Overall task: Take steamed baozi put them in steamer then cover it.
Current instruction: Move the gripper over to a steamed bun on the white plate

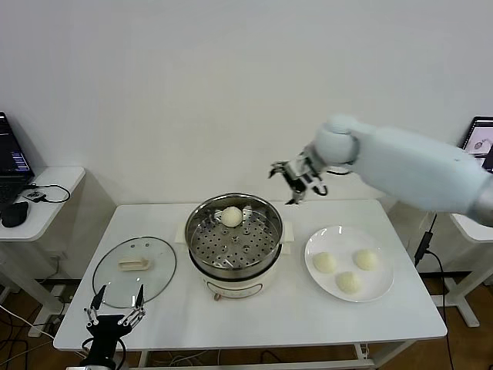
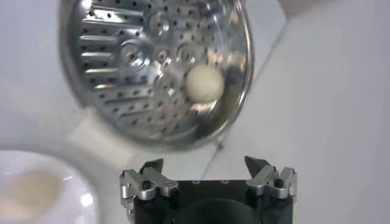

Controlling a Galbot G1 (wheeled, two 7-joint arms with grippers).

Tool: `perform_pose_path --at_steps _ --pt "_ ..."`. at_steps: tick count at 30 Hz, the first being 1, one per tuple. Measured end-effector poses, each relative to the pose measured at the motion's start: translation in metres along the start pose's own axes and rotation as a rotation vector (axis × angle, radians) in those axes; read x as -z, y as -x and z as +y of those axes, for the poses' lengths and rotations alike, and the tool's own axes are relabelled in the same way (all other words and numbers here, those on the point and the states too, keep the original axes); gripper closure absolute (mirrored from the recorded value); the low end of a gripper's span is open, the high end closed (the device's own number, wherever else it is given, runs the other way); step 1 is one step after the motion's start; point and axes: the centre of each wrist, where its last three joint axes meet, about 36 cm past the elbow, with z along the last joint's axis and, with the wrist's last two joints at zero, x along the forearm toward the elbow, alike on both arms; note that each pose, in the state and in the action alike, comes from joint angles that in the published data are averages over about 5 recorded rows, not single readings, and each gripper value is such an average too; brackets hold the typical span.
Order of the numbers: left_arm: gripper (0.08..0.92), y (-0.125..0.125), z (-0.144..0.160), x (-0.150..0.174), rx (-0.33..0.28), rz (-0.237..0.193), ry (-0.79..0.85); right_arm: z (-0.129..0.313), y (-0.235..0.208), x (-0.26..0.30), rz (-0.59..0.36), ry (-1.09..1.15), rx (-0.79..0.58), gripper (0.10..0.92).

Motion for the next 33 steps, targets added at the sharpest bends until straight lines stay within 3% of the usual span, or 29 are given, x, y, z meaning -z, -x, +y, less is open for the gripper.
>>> perform_pose_path --at_steps 6,16,33 --pt "0.177 0.001 0.002 0.0 0.003 0.001 0.004 0.042 0.006 -0.037 0.05 0.133 0.049 0.2" --pt "0.177 0.001 0.006 -0.003 0.015 0.012 0.017 0.095 0.053 -0.058 0.074 0.229 0.158 0.2" --pt "0.177 -0.003 0.009 -0.007 0.03 0.028 0.023 0.128 0.135 -0.048 0.103 0.255 0.246 0.2"
